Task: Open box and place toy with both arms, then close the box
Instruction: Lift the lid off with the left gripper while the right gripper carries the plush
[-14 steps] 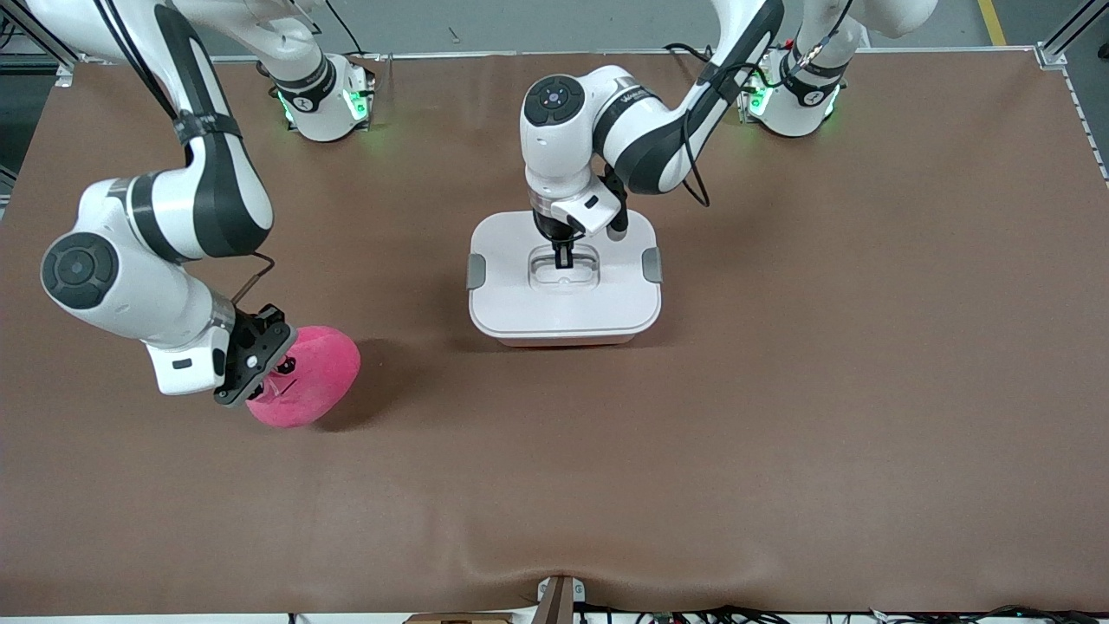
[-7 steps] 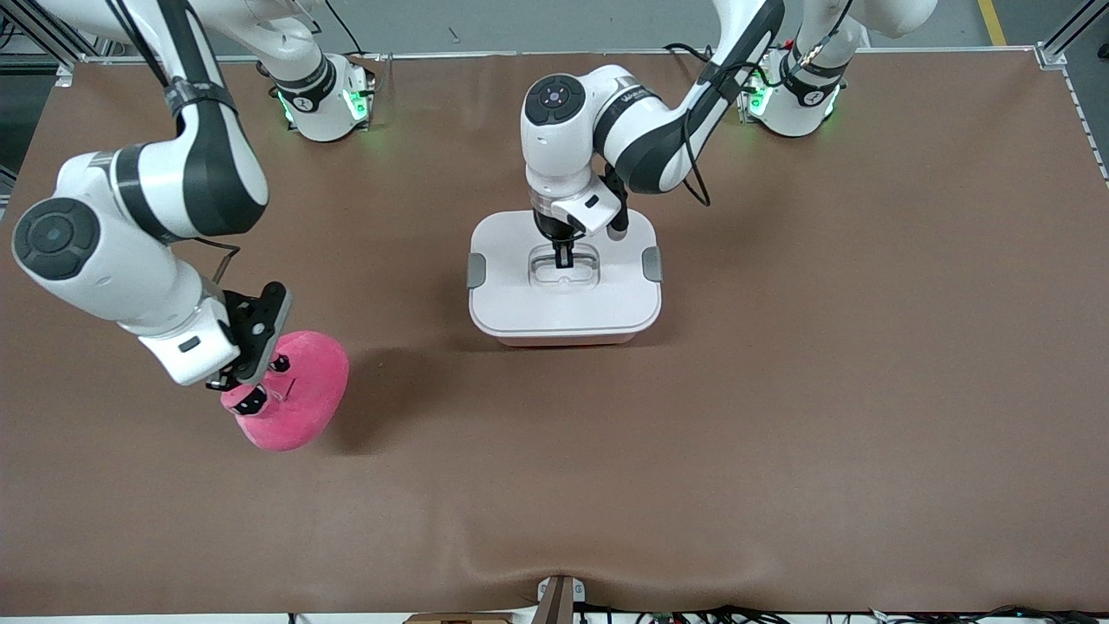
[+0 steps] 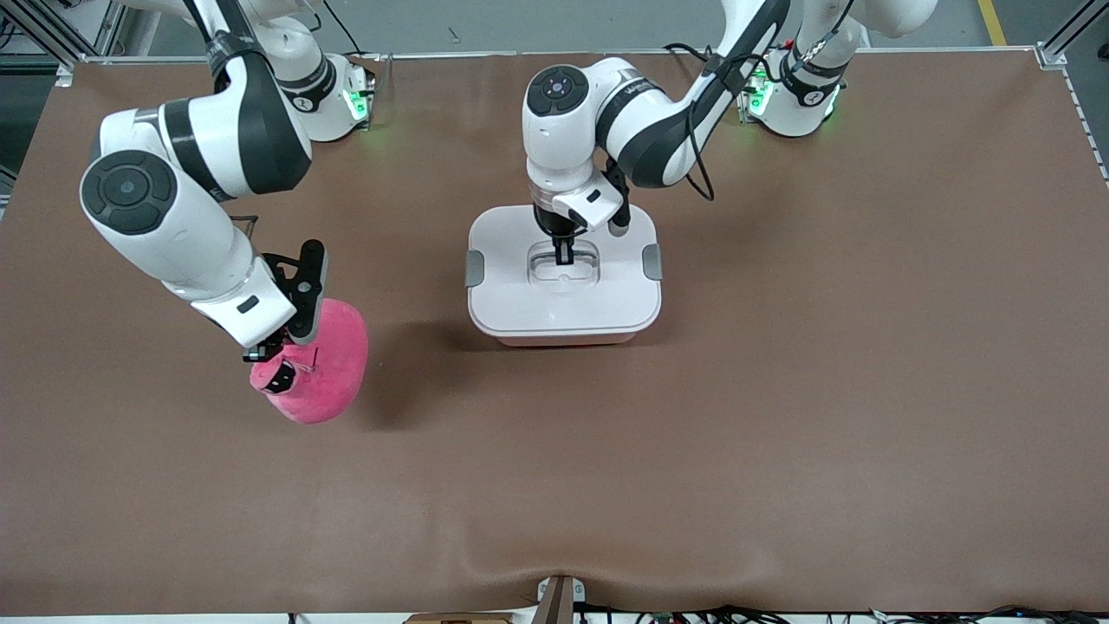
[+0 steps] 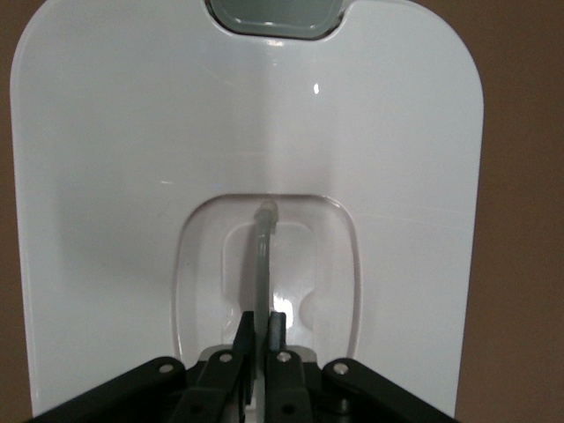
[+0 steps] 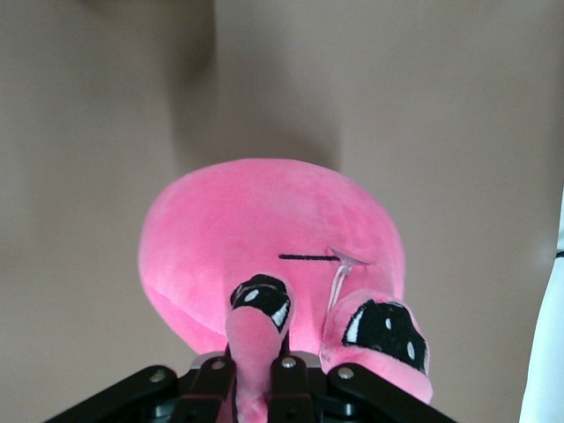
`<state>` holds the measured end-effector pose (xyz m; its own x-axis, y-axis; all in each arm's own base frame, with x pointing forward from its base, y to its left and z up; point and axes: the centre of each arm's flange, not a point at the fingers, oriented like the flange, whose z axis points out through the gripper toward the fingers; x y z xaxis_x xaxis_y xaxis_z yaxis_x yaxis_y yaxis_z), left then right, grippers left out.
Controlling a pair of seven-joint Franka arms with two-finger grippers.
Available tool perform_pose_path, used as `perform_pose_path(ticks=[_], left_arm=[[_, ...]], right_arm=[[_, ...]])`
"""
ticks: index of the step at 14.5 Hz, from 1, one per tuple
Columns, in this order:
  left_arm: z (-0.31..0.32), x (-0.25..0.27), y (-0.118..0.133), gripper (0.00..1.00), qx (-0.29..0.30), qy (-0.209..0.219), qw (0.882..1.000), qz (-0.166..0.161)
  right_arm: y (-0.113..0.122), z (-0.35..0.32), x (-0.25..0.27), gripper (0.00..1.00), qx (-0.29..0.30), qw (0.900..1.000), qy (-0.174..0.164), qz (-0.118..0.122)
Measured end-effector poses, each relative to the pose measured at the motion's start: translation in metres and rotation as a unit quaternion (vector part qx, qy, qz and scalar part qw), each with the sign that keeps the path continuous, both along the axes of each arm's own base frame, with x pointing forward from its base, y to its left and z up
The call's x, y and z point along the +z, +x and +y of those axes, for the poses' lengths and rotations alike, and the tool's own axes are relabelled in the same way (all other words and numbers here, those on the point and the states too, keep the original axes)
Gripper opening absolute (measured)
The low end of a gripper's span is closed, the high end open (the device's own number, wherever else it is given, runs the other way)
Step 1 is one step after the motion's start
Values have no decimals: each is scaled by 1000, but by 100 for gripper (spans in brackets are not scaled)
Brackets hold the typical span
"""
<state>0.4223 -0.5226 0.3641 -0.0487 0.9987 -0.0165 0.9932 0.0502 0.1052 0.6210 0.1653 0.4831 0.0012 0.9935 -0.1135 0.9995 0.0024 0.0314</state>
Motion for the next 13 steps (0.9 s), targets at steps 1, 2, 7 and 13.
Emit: perform_pose_path(ticks=[1,2,7,13], left_arm=[[0,3,0,7,0,-1,1000,-1],[1,5,0,7,0,-3,1000,-3],[7,32,-2,7,3,-4,1000,-7],[42,67,28,7,21,-14,999,-22]], right_arm=[[0,-2,0,12,0,1000,-1,0],[0,-2,0,12,0,1000,-1,0],[0,-2,-1,12,1,1000,-2,1],[0,-3,-3,12,2,1000,-5,2]])
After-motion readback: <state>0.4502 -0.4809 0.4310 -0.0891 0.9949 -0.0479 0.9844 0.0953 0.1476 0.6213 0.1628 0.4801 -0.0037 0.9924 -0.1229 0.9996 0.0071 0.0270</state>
